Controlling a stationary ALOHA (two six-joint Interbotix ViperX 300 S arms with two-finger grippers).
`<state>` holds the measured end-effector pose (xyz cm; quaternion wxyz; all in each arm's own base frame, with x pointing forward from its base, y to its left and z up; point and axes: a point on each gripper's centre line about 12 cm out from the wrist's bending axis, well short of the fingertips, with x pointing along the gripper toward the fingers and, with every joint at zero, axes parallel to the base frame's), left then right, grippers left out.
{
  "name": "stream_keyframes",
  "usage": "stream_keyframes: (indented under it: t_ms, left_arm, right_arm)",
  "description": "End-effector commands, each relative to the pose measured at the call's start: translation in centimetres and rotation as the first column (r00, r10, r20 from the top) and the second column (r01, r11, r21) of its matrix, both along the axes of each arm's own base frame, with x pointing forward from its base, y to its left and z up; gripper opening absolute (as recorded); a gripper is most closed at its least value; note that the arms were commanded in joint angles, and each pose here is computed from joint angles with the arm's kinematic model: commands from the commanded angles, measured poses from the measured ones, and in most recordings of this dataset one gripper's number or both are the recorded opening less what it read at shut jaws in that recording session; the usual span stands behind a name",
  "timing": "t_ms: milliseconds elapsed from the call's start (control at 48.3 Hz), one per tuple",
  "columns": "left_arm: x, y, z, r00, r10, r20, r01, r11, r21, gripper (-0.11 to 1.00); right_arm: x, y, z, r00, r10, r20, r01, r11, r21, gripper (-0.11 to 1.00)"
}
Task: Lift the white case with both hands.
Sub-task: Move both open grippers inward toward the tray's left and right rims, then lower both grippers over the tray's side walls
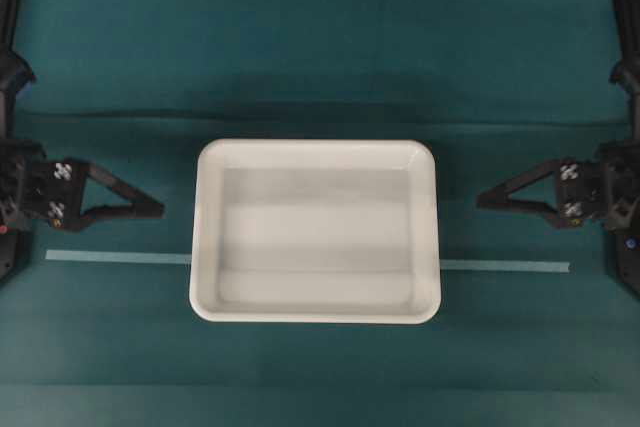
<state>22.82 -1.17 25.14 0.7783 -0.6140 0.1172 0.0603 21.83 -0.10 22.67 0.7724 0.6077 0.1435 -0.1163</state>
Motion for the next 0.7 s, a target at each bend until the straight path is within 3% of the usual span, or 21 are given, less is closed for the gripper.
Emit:
stream_keyframes:
  t_ms: [0, 83, 166, 373, 435, 497, 684]
  left_arm:
    - [0.4, -0.3, -1.0, 0.999, -0.012, -0.042, 0.012, 1.0, -0.004, -0.02]
    - [0.7, -0.5, -1.8, 0.997, -0.018, -0.071, 0.018, 1.0, -0.002, 0.04]
    - [1.1, -0.5, -2.6, 0.994, -0.018, -0.106, 0.018, 1.0, -0.001, 0.17]
    - [1.9, -0.5, -4.9, 0.979, -0.015, -0.201, 0.016, 1.0, 0.006, 0.77]
    - [2.0, -0.5, -5.8, 0.974, -0.016, -0.228, 0.019, 1.0, 0.013, 0.91]
    - [2.0, -0.5, -6.5, 0.969, -0.019, -0.245, 0.026, 0.999, 0.022, 0.98]
    - [1.3, -0.5, -9.0, 0.967, -0.027, -0.252, 0.038, 0.999, 0.038, 0.98]
  right_arm:
    - [0.6, -0.1, -0.9, 1.0, -0.01, -0.029, 0.01, 1.0, 0.001, 0.06]
    - [0.8, -0.2, -1.6, 0.999, -0.013, -0.049, 0.013, 1.0, 0.0, 0.18]
    - [0.9, -0.4, -2.2, 0.998, -0.021, -0.062, 0.021, 1.0, -0.006, 0.39]
    - [0.7, -0.6, -3.2, 0.996, -0.033, -0.084, 0.032, 0.999, -0.012, 0.89]
    - [0.5, -0.6, -3.7, 0.994, -0.032, -0.105, 0.031, 0.999, -0.009, 0.94]
    - [0.3, -0.5, -4.3, 0.992, -0.03, -0.125, 0.029, 1.0, -0.008, 0.93]
    - [0.0, -0.6, -6.2, 0.985, -0.041, -0.169, 0.04, 0.999, -0.011, 0.93]
